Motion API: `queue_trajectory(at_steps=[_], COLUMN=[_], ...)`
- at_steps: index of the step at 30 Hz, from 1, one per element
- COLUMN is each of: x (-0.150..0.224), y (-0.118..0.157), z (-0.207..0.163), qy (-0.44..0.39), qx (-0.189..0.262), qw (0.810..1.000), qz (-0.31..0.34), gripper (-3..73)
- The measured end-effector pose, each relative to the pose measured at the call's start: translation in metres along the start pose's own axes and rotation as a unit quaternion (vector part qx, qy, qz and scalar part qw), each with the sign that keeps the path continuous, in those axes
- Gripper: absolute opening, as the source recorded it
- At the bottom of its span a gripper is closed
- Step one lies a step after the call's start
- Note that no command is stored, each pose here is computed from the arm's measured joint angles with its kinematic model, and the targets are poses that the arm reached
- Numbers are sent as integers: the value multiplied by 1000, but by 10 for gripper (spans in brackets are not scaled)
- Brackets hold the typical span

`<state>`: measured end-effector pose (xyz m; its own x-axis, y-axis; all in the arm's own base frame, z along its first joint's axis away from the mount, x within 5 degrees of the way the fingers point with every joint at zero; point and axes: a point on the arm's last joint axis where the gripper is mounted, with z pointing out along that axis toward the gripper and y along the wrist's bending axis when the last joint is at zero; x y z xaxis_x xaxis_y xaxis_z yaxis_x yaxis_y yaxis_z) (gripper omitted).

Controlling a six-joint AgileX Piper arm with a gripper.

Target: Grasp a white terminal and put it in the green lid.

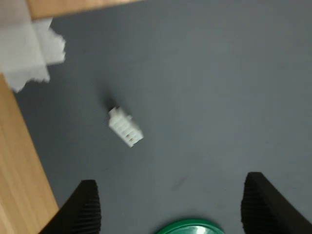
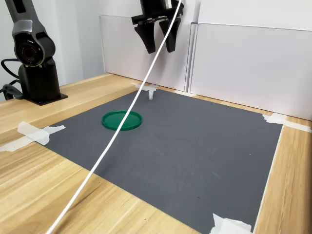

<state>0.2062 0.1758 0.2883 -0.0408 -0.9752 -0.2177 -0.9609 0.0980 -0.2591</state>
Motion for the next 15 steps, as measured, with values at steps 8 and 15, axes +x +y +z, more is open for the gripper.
queue_trajectory(at_steps=[8,15], x=[16,21], y=[17,23], z=[29,48], qy=[27,23], qx=[-28,-25], qw=[998,998], qz=[-51,-57], gripper=[706,700])
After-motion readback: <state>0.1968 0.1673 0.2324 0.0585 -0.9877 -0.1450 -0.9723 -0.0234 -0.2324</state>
